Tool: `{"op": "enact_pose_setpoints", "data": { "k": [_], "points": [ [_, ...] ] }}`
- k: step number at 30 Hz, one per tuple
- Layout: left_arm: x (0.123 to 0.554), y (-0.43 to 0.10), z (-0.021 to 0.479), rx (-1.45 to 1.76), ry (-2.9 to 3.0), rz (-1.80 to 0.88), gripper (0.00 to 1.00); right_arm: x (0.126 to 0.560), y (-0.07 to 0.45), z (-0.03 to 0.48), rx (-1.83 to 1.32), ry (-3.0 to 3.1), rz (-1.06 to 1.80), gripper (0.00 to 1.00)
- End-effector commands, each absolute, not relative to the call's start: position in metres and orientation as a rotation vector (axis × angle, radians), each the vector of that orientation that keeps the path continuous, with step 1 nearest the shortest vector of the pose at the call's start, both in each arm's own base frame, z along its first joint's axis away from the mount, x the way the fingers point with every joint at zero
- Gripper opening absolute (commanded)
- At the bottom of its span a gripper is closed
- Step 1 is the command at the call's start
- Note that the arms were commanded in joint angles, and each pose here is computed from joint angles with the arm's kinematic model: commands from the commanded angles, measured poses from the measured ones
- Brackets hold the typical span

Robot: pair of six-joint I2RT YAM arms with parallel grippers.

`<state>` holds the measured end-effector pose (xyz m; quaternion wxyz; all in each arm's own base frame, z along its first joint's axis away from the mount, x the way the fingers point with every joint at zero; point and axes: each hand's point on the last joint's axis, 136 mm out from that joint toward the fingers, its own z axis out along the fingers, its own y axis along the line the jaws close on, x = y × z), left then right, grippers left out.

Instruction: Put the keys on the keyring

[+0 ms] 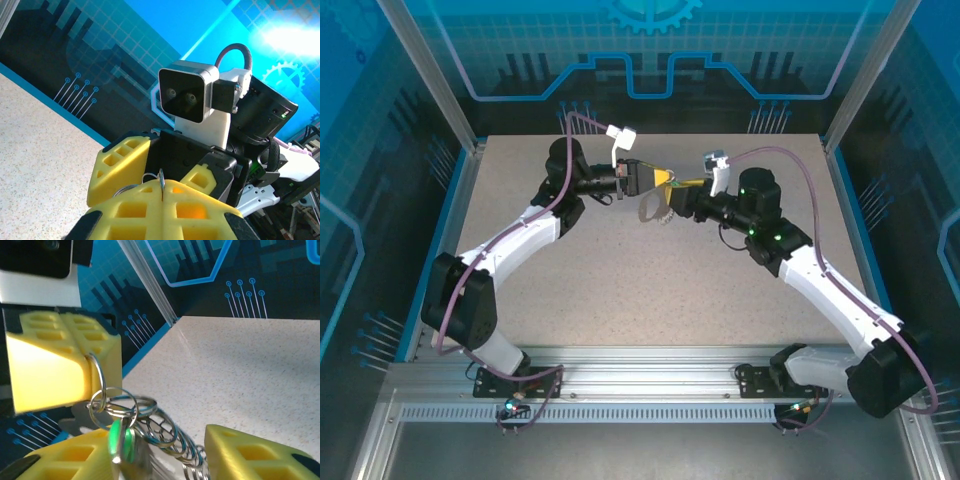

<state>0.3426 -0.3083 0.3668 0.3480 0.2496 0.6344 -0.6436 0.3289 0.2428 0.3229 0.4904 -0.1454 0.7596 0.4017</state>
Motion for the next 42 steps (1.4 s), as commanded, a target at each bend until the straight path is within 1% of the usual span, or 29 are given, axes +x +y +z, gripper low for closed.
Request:
{"op": "enact_pose_setpoints", "data": {
  "k": [1, 3, 6, 10, 25, 35, 42],
  "points": [
    [0.333, -0.307, 0.381, 0.678, 1.591, -1.646, 0.00, 0.325, 0.249, 0.330, -0.399, 1.829, 0.981, 0.34],
    [0.333, -0.307, 0.382, 0.676, 1.591, -1.644, 0.00, 0.321, 0.250, 0.326, -0.411, 1.834, 0.988, 0.25],
    [0.333, -0.307, 0.382, 0.675, 1.589, -1.642, 0.00, 0.316, 0.250, 0.322, -0.421, 1.840, 0.995, 0.13],
    [0.335, -0.307, 0.383, 0.667, 1.588, -1.637, 0.00, 0.310, 0.252, 0.321, -0.440, 1.842, 1.012, 0.00],
    [0.334, -0.304, 0.385, 0.647, 1.570, -1.609, 0.00, 0.296, 0.277, 0.314, -0.517, 1.862, 1.071, 0.00],
    [0.332, -0.302, 0.386, 0.622, 1.559, -1.594, 0.00, 0.302, 0.277, 0.306, -0.477, 1.886, 1.063, 0.00],
    [0.336, -0.294, 0.392, 0.520, 1.525, -1.575, 0.00, 0.307, 0.270, 0.303, -0.414, 1.887, 1.062, 0.00]
  ]
}}
